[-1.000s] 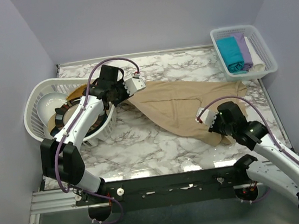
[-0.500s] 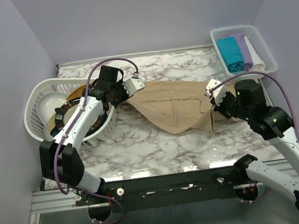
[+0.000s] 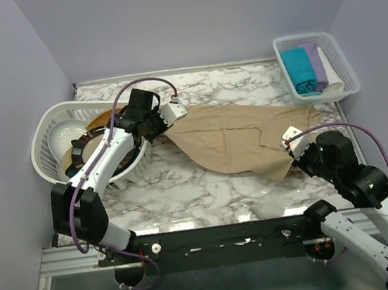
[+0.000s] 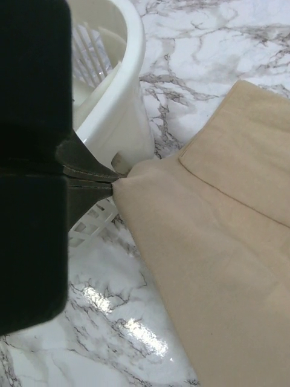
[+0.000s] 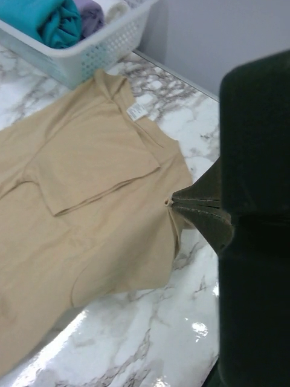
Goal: Roll the t-shirts
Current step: Fold the T-shirt at the center of the board.
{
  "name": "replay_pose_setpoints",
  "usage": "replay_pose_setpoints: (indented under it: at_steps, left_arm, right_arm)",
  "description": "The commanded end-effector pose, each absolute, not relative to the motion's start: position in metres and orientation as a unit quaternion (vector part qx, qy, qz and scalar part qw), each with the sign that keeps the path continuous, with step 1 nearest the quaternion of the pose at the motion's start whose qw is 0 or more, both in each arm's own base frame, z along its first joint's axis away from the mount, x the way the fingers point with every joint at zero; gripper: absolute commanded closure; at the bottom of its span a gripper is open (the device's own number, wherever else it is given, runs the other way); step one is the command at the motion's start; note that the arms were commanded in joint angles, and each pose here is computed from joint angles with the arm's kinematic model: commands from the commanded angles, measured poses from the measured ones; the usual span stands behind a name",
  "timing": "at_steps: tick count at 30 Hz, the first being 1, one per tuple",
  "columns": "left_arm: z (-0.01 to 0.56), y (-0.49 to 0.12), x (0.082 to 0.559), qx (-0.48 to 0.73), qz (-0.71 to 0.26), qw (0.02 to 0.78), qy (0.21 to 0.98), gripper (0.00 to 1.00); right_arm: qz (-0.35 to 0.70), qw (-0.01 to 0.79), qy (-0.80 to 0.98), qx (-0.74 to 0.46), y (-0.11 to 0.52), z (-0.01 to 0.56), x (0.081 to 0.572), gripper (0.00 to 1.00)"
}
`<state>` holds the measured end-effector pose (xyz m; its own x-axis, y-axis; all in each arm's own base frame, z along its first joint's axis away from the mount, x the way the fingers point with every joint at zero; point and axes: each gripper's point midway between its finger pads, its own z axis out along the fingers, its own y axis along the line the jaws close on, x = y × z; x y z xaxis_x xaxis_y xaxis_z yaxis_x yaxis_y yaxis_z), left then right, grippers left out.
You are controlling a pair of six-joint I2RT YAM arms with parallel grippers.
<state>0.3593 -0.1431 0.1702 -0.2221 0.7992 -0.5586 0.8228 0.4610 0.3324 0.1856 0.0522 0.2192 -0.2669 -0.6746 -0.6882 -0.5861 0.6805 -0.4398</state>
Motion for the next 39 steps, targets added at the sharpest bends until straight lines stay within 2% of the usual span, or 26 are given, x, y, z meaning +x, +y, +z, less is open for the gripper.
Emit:
replay_pose_setpoints:
  at_steps: [1, 9, 14, 20, 23, 32, 39]
  left_arm:
    - [0.159, -0.142, 0.352, 0.525, -0.031, 0.332, 0.783, 1.0]
    - [0.132, -0.144, 0.355, 0.558, -0.043, 0.272, 0.783, 1.0]
    - [0.117, -0.141, 0.357, 0.571, -0.04, 0.245, 0.783, 1.0]
    - [0.122, -0.135, 0.377, 0.522, -0.03, 0.267, 0.81, 1.0]
    - [0.127, -0.135, 0.386, 0.484, -0.037, 0.278, 0.829, 1.0]
    - [0.136, -0.137, 0.401, 0.441, -0.04, 0.284, 0.85, 1.0]
    - [0.143, -0.126, 0.415, 0.421, -0.002, 0.302, 0.856, 1.0]
  right_arm:
    - [-0.077, 0.416, 0.837, -0.347, 0.027, 0.189, 0.175, 0.99]
    - [-0.07, 0.41, 0.852, -0.317, 0.028, 0.195, 0.211, 0.99]
    - [-0.081, 0.408, 0.867, -0.275, -0.006, 0.204, 0.239, 0.99]
    - [-0.105, 0.423, 0.861, -0.26, -0.031, 0.229, 0.275, 1.0]
    - [-0.092, 0.416, 0.871, -0.244, -0.033, 0.223, 0.286, 0.99]
    - [-0.047, 0.407, 0.884, -0.224, -0.022, 0.214, 0.296, 1.0]
    - [-0.055, 0.408, 0.882, -0.228, -0.028, 0.212, 0.308, 1.0]
